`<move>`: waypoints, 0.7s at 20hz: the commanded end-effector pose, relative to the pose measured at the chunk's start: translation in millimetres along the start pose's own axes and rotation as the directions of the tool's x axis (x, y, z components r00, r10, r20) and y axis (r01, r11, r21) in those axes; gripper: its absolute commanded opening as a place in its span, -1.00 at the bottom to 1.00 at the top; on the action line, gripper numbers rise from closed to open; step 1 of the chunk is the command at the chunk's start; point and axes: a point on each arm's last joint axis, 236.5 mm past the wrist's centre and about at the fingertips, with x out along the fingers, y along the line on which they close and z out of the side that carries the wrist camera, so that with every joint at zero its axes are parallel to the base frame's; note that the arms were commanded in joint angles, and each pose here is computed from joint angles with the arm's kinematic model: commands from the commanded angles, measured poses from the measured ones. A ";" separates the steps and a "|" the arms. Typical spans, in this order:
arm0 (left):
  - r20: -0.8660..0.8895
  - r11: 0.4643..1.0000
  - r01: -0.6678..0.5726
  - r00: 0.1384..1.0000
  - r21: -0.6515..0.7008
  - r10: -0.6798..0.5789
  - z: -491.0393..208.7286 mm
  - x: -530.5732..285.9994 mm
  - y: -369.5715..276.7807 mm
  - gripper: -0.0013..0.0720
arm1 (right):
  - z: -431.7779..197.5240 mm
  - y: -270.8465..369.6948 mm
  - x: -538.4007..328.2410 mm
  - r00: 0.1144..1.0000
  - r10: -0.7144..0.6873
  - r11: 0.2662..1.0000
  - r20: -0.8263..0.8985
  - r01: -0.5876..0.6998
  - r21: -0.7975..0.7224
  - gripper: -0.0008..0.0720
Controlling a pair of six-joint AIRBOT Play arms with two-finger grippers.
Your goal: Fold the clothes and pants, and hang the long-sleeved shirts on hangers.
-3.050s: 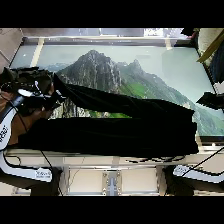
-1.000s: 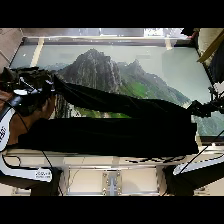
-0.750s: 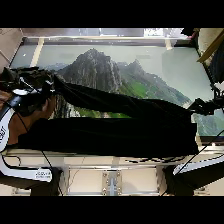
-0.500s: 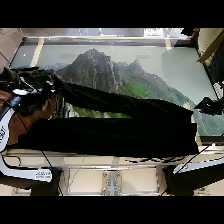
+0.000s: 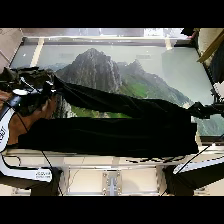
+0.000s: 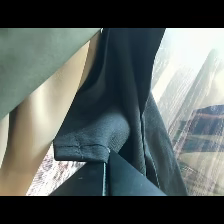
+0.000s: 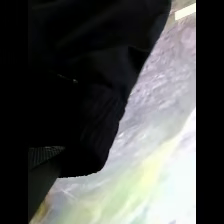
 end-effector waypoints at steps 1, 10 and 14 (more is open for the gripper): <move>-0.009 1.000 0.001 1.000 0.000 -0.001 -1.8 -0.1 -0.1 -0.95 | 20.6 11.2 15.0 0.997 0.012 0.998 0.071 -0.008 -0.063 -0.39; -0.076 0.968 -0.156 0.982 0.198 0.174 -15.1 -36.6 24.0 -0.96 | 113.3 -4.7 -60.5 0.927 -0.177 0.980 0.331 0.198 -0.031 -0.88; -0.140 0.935 -0.252 0.946 0.250 0.293 -30.7 -48.9 49.8 -0.95 | 86.6 -17.2 -46.9 0.956 -0.208 0.975 0.209 0.221 -0.039 -0.46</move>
